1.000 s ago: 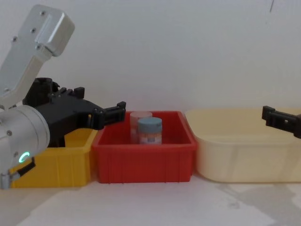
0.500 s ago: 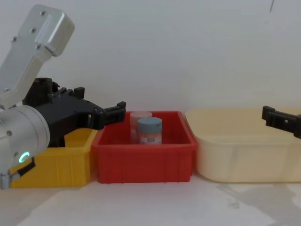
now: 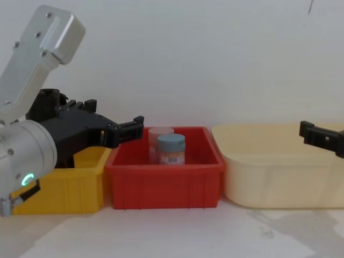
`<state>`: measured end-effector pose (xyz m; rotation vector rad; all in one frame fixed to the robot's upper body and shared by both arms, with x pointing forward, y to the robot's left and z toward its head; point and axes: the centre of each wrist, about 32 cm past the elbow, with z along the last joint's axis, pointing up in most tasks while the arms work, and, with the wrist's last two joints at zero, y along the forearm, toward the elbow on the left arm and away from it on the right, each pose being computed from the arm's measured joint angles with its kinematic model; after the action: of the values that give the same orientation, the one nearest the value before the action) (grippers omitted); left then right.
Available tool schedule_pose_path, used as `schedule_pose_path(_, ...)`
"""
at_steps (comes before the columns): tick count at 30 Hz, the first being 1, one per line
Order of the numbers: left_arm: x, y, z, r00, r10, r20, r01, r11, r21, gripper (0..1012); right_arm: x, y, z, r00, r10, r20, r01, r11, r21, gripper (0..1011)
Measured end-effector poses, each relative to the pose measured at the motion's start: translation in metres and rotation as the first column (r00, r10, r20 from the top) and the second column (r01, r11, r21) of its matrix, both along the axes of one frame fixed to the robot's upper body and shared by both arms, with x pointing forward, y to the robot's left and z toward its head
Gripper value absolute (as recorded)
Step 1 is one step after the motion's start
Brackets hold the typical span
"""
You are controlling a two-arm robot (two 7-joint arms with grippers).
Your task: Pick up the garbage bag with the one hand and transfer it to the other hand.
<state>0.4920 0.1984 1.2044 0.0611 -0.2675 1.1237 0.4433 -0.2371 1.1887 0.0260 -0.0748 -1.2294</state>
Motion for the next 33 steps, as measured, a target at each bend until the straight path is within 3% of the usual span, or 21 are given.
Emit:
schedule_pose_path(7,0.0008,0.0001,0.0023,1.0000,-0.002,-0.005,0.002,1.0000,0.004,1001,0.001,0.001,0.001,1.000,0.004,-0.003,-0.004,1.000,-0.001,1004)
schedule_pose_path(12,0.0009,0.0012,0.0161,0.9999,-0.006,-0.016,0.006,0.9999,0.010,1001,0.003,0.004,0.013,1.000,0.029,-0.005,-0.029,1.000,0.001,1004)
schedule_pose_path(14,-0.0005,0.0020,0.0266,0.9998,-0.006,-0.018,0.006,0.9999,0.011,1001,0.005,0.009,0.025,0.999,0.050,-0.002,-0.050,0.999,0.005,1004)
schedule_pose_path(15,-0.0012,0.0024,0.0300,0.9997,-0.004,-0.026,0.004,0.9999,0.013,1001,0.005,0.009,0.025,0.999,0.050,-0.002,-0.050,0.999,0.005,1004)
schedule_pose_path(17,-0.0058,0.0043,0.0455,0.9995,0.000,-0.033,0.000,0.9999,0.014,1001,0.006,0.012,0.033,0.998,0.067,-0.003,-0.067,0.998,0.006,1004)
schedule_pose_path(18,-0.0058,0.0043,0.0455,0.9995,0.000,-0.033,0.000,0.9999,0.014,1001,0.006,0.014,0.035,0.997,0.074,-0.006,-0.074,0.997,0.006,1004)
schedule_pose_path(21,-0.0146,0.0092,0.0599,0.9981,0.016,-0.059,-0.015,0.9998,0.015,1001,0.008,0.020,0.046,0.995,0.100,-0.008,-0.100,0.995,0.006,1004)
schedule_pose_path(25,-0.0236,0.0144,0.0664,0.9955,0.035,-0.088,-0.034,0.9993,0.012,1001,0.011,0.029,0.056,0.991,0.132,-0.019,-0.132,0.991,0.003,1004)
schedule_pose_path(26,-0.0292,0.0185,0.0689,0.9940,0.047,-0.099,-0.046,0.9989,0.008,1001,0.012,0.033,0.059,0.989,0.144,-0.023,-0.144,0.990,0.003,1004)
schedule_pose_path(28,-0.0343,0.0221,0.0702,0.9921,0.057,-0.111,-0.057,0.9983,0.005,1001,0.013,0.037,0.062,0.987,0.157,-0.031,-0.157,0.988,0.002,1004)
schedule_pose_path(29,-0.0403,0.0273,0.0706,0.9894,0.072,-0.127,-0.072,0.9974,0.001,1001,0.014,0.041,0.064,0.985,0.168,-0.037,-0.168,0.986,0.002,1004)
schedule_pose_path(33,-0.0531,0.0405,0.0684,0.9822,0.103,-0.157,-0.105,0.9944,-0.009,1001,0.017,0.050,0.067,0.981,0.188,-0.051,-0.188,0.982,-0.001,1004)
